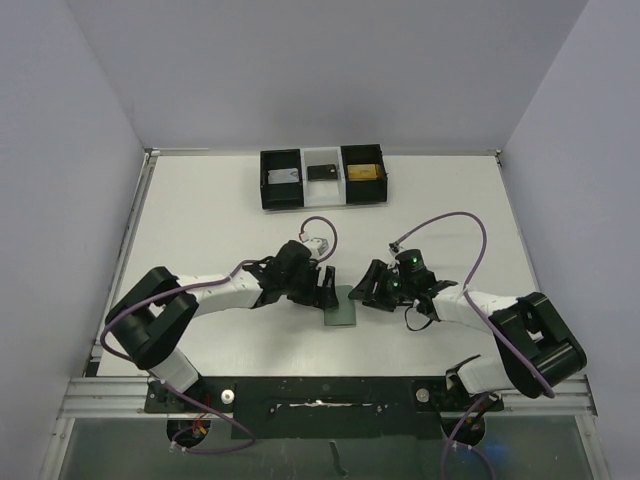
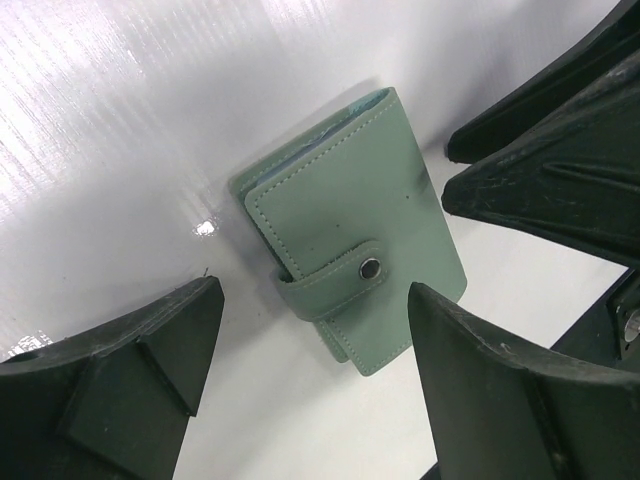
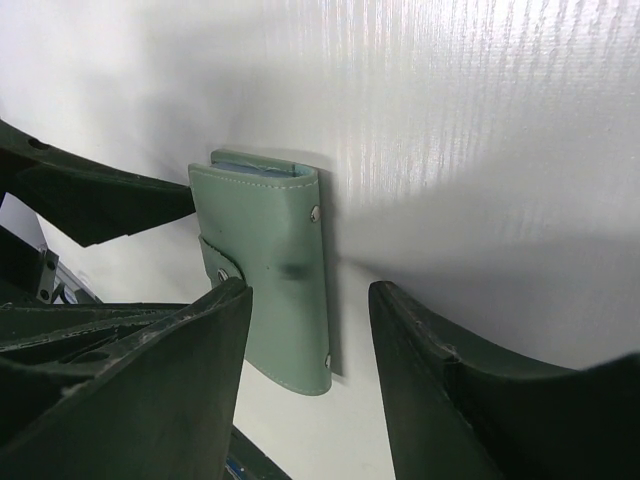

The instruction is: Take the credit cards out of the card holder

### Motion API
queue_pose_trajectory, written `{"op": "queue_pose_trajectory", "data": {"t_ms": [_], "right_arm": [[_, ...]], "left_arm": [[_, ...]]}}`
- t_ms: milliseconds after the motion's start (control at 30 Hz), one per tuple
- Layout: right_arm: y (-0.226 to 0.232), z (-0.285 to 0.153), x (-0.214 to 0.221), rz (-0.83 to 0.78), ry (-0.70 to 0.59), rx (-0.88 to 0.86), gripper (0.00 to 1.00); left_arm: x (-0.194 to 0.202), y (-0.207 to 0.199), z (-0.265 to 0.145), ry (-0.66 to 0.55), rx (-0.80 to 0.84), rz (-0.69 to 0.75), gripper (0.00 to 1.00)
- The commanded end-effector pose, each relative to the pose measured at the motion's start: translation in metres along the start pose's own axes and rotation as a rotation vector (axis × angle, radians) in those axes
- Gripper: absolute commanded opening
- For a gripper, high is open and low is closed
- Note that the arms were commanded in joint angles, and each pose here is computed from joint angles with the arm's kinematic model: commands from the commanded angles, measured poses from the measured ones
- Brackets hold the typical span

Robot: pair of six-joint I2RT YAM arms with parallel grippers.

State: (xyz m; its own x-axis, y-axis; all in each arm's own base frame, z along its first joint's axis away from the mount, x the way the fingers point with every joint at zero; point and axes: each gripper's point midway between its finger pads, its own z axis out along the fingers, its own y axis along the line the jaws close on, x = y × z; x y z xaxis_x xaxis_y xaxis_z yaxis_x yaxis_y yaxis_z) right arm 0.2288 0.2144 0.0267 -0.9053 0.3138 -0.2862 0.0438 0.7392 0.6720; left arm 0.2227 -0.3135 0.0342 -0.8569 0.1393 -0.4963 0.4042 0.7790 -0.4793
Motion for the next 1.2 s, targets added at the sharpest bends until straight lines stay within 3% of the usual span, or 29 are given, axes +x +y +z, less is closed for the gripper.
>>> {"op": "queue_pose_trajectory", "data": {"t_ms": [0,267,300,333,467,533,600,633,800,867,1000,1167], "right_arm": [[-0.032,0.002,0.019,0.003,0.05,0.118,0.53],[-0.021,0.01,0.027,0.011,0.095,0.061,0.54],[-0.021,0.012,0.028,0.015,0.094,0.063,0.54],[-0.022,0.012,0.027,0.019,0.091,0.069,0.54],[-0.024,0.015,0.026,0.02,0.086,0.081,0.55],[-0.024,0.016,0.026,0.019,0.094,0.085,0.55],[-0.024,0.016,0.027,0.018,0.099,0.087,0.55],[-0.025,0.016,0.029,0.019,0.105,0.088,0.55],[-0.022,0.017,0.033,0.023,0.115,0.061,0.52],[-0.016,0.018,0.034,0.026,0.121,0.027,0.5],[-0.012,0.02,0.036,0.024,0.126,0.011,0.44],[0.004,0.022,0.034,0.013,0.133,-0.07,0.21]], "left_arm": [[-0.004,-0.006,-0.007,-0.021,0.019,0.012,0.75],[0.001,-0.002,-0.008,-0.002,0.006,0.006,0.75],[0.007,-0.025,-0.01,0.06,0.072,-0.161,0.73],[0.01,-0.032,-0.011,0.078,0.088,-0.192,0.75],[0.001,-0.034,-0.018,0.034,0.087,-0.176,0.72],[-0.004,-0.029,-0.02,0.006,0.058,-0.176,0.37],[-0.008,-0.026,-0.022,-0.013,0.034,-0.179,0.07],[-0.008,-0.025,-0.021,-0.011,0.028,-0.18,0.03],[0.006,-0.018,-0.009,0.043,0.013,-0.197,0.03],[0.01,-0.017,-0.004,0.051,0.018,-0.206,0.18],[0.011,-0.013,0.003,0.055,0.007,-0.202,0.3],[0.014,-0.012,0.009,0.07,0.011,-0.2,0.22]]}}
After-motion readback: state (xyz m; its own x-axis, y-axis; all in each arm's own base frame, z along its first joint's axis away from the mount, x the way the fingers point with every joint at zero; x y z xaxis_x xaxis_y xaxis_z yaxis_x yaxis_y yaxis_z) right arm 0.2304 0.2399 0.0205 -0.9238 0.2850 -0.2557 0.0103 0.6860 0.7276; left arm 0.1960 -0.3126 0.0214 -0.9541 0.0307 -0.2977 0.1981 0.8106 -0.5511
